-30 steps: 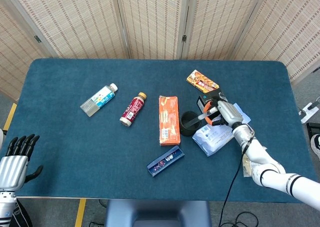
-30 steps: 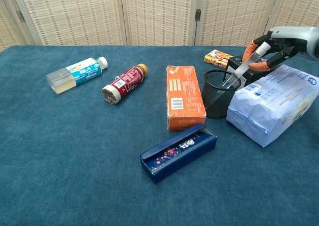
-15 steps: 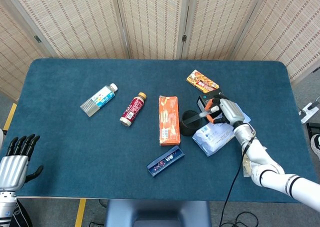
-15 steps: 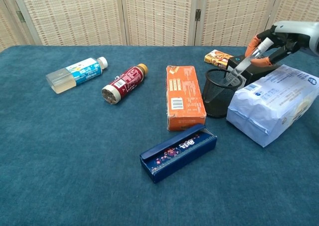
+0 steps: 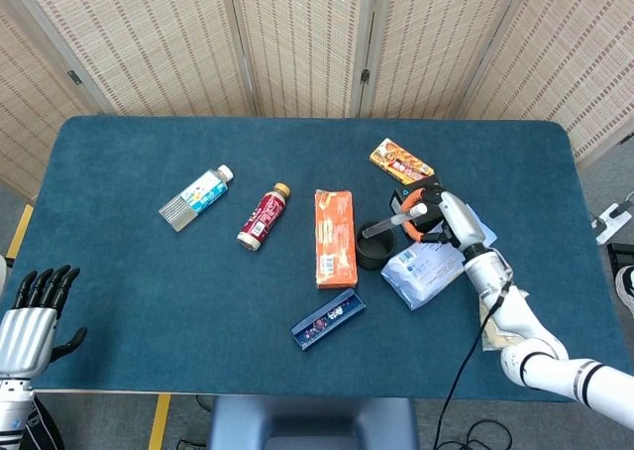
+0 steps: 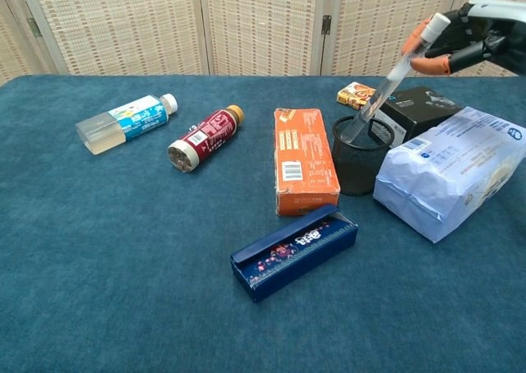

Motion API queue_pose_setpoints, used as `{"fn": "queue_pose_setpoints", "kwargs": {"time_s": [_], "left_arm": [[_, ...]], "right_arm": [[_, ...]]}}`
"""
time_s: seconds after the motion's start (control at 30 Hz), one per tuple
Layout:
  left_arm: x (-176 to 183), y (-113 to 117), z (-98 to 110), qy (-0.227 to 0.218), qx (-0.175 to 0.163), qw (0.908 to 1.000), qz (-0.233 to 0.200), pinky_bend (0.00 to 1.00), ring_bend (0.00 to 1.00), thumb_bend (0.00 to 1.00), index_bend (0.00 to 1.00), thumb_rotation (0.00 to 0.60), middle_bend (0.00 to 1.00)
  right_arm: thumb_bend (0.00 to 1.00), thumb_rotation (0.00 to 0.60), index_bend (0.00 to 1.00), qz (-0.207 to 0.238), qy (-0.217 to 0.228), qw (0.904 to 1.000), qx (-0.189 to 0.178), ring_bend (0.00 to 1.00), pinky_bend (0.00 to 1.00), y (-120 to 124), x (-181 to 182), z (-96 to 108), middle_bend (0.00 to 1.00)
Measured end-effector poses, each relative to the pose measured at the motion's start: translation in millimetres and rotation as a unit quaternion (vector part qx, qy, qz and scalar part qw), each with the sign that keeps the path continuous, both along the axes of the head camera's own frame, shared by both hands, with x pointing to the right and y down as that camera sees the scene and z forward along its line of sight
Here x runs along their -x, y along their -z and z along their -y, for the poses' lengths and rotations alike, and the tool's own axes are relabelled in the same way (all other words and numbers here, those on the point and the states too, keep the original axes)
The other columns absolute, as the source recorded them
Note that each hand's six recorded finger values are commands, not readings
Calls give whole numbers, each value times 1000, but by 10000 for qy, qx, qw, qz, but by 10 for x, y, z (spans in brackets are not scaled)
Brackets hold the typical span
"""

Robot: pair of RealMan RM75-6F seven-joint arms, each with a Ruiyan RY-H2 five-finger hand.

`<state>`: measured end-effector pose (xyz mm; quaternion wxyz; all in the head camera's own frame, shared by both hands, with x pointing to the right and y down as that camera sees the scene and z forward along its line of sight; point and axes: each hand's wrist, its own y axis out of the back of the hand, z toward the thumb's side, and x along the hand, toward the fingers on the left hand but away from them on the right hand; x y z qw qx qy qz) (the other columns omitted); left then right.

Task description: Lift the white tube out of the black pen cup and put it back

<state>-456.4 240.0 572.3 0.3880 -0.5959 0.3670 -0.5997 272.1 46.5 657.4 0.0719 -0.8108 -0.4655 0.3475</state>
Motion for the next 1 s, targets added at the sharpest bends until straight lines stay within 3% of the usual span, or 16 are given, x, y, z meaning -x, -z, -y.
{"fn": "queue_pose_setpoints", "kwargs": {"time_s": [0.13, 0.37, 0.47, 0.53, 0.63, 0.8, 0.9, 1.0], "left_arm": [[-1, 14, 2, 1, -30, 10000, -14, 84, 100, 288, 118, 600, 123], [-22, 30, 8, -19, -72, 10000, -58, 84, 100, 287, 117, 600, 123], [-40, 29, 14, -43, -79, 9999, -84, 84, 100, 288, 118, 600, 123], [-54, 27, 19, -63, -85, 9999, -103, 84, 100, 288, 118, 600, 123], [-70, 26, 26, -83, -94, 9998, -129, 85, 100, 288, 117, 600, 123], [-77, 19, 27, -94, -87, 9998, -144, 84, 100, 288, 117, 600, 123], [-73, 19, 27, -87, -90, 9998, -152, 84, 100, 287, 117, 600, 123], [-76, 16, 24, -87, -89, 9998, -168, 84, 100, 287, 117, 600, 123]], "right_arm": [[345, 600, 638, 748, -278, 9968, 1, 210, 81, 107, 6, -24, 474], [346, 600, 639, 2097, -716, 9749, 233, 242, 100, 351, -25, -101, 495], [346, 600, 638, 2338, -759, 9690, 240, 253, 105, 493, -99, -103, 498], [349, 600, 638, 2305, -747, 9700, 179, 263, 109, 530, -139, -98, 502], [352, 600, 638, 1988, -611, 9781, -59, 266, 113, 565, -182, -102, 502], [353, 600, 638, 677, -64, 9944, -810, 266, 114, 624, -251, -108, 501], [353, 600, 638, -282, 303, 9908, -1288, 266, 114, 661, -285, -111, 500], [353, 600, 638, -1034, 570, 9798, -1612, 268, 116, 688, -298, -119, 500]]}}
